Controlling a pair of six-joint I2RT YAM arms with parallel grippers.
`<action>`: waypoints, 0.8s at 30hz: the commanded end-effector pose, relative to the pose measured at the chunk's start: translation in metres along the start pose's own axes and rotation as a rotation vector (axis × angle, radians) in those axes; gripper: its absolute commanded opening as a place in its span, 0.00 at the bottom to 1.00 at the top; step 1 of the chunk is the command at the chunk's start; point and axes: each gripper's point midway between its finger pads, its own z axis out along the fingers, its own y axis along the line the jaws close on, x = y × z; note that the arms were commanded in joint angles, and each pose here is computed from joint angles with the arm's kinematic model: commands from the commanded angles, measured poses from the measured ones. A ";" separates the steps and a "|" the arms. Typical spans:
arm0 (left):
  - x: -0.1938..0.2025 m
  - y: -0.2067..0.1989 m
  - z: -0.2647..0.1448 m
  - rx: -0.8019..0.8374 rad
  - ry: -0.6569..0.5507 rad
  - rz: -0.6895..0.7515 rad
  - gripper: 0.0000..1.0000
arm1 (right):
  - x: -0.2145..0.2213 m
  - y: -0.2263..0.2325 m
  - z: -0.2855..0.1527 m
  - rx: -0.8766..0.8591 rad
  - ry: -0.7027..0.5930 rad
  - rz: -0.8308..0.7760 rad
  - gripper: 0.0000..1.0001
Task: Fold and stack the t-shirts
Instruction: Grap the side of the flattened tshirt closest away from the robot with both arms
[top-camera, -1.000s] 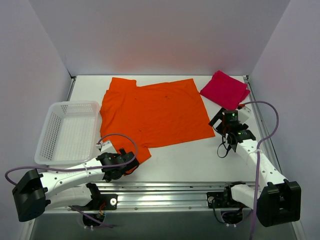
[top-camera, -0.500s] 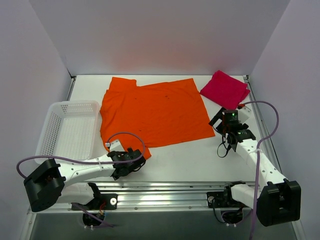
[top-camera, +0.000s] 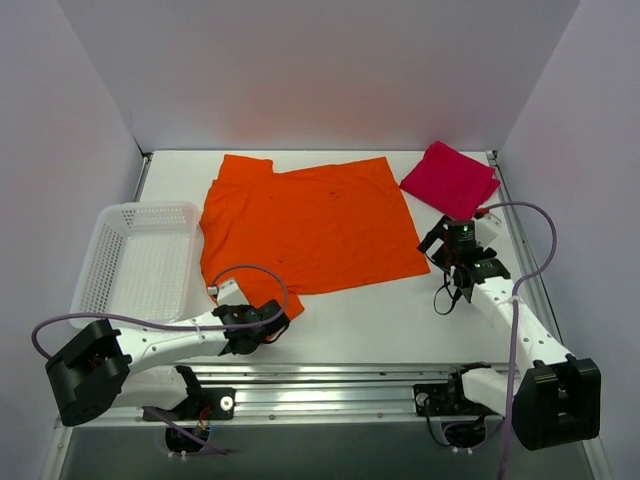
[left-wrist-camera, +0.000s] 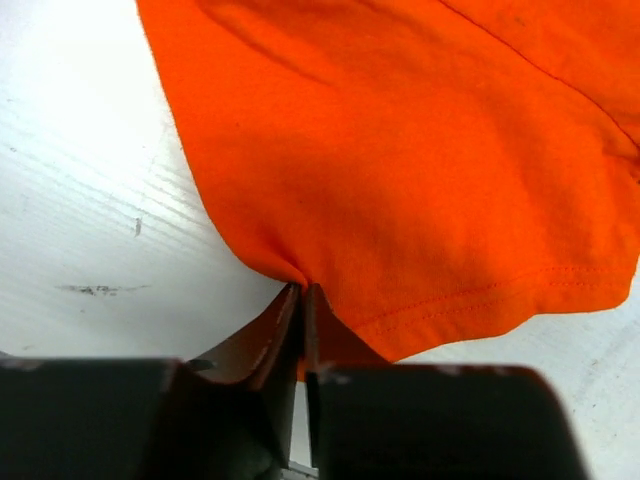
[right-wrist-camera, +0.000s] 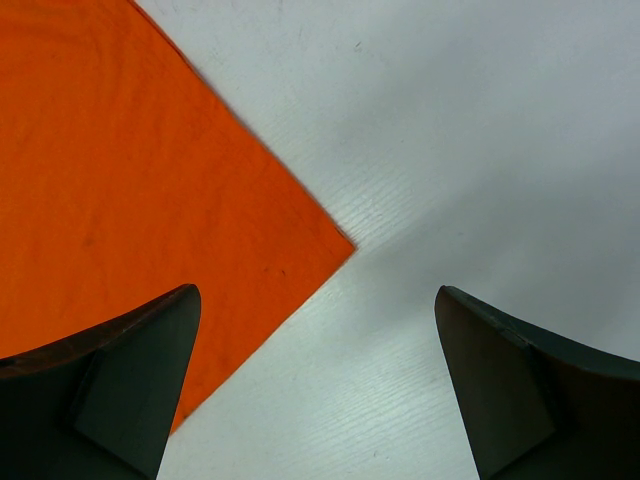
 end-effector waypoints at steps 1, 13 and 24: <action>0.020 -0.001 0.007 0.011 0.077 -0.020 0.11 | -0.006 -0.009 0.001 0.050 -0.033 0.011 1.00; -0.027 -0.028 0.008 0.137 -0.041 -0.048 0.02 | 0.047 -0.043 -0.005 0.118 0.133 0.151 0.95; -0.037 -0.022 0.015 0.185 -0.042 -0.055 0.02 | 0.089 -0.044 0.016 0.092 0.227 0.186 0.87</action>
